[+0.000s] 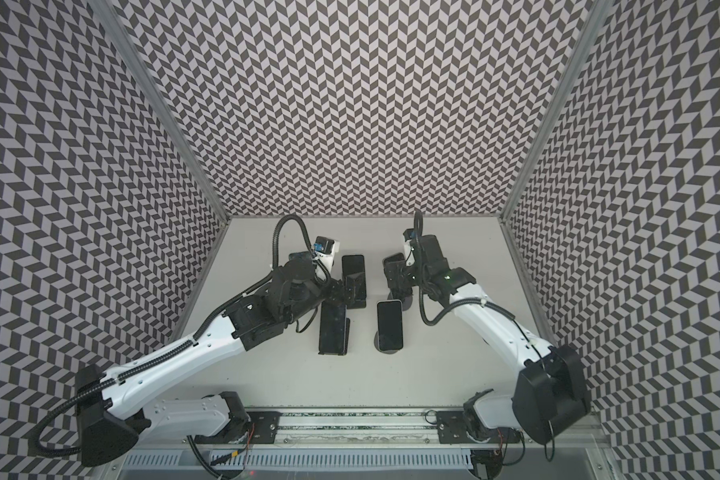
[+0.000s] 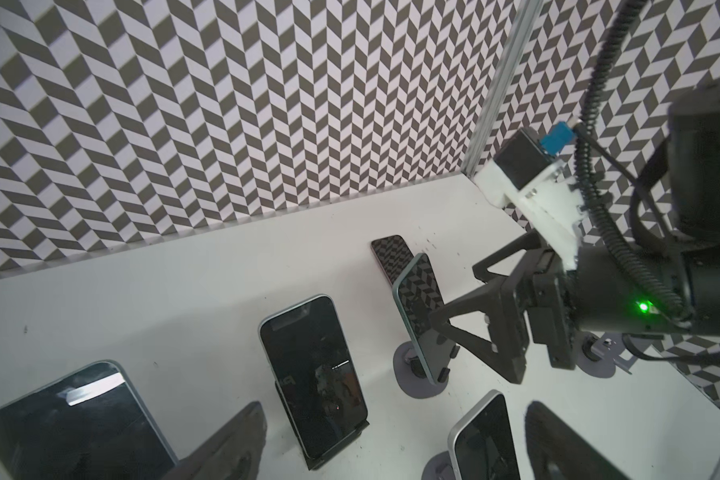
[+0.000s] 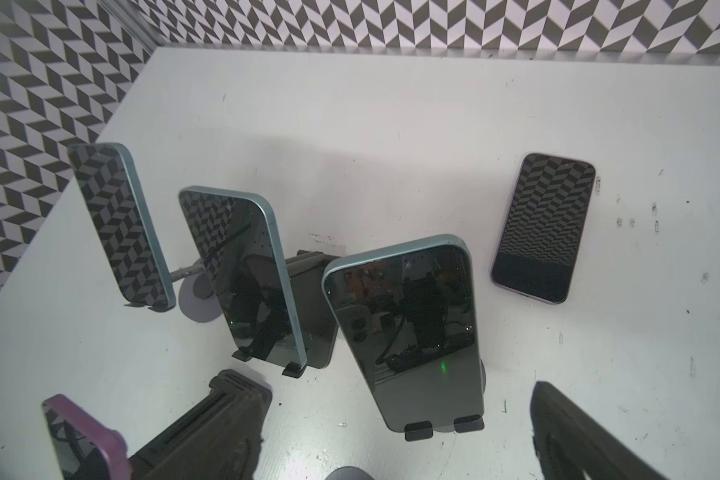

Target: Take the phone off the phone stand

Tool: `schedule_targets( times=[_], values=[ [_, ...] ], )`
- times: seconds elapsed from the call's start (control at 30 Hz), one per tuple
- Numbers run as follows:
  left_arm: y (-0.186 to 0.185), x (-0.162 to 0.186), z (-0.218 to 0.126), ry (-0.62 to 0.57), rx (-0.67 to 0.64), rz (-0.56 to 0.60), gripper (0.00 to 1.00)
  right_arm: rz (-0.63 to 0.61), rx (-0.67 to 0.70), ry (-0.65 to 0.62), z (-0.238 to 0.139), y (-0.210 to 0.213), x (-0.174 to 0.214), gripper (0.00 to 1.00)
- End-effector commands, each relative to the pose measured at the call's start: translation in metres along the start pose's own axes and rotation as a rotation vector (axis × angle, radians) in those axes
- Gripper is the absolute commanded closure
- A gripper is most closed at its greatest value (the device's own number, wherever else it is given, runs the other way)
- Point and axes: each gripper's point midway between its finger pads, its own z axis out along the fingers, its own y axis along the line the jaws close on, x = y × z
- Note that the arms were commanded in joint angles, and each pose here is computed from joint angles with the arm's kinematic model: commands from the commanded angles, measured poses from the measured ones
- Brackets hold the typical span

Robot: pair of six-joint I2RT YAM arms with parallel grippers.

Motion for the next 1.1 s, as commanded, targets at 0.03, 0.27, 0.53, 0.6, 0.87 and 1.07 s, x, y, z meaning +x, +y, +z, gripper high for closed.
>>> schedule_targets(
  times=[0.03, 0.27, 0.53, 0.6, 0.87, 1.07],
  values=[
    [-0.008, 0.019, 0.013, 0.072, 0.050, 0.000, 0.02, -0.030, -0.031, -0.008, 0.014, 0.006, -0.009, 0.01],
    [-0.013, 0.027, 0.033, 0.124, 0.101, 0.040, 0.00, -0.046, -0.026, 0.067, 0.033, 0.002, 0.001, 0.00],
    [-0.009, 0.022, 0.036, 0.100, 0.112, 0.031, 0.00, -0.060, -0.015, 0.076, 0.032, -0.004, 0.002, 0.00],
    [-0.010, 0.023, 0.036, 0.093, 0.123, 0.029, 0.00, -0.065, -0.010, 0.073, 0.030, -0.005, 0.000, 0.01],
    [-0.014, 0.030, 0.039, 0.103, 0.152, 0.013, 0.00, -0.079, -0.001, 0.038, 0.018, -0.005, -0.013, 0.01],
    [-0.019, 0.031, 0.043, 0.126, 0.170, 0.028, 0.00, -0.077, -0.020, 0.052, 0.012, -0.004, -0.017, 0.00]
  ],
)
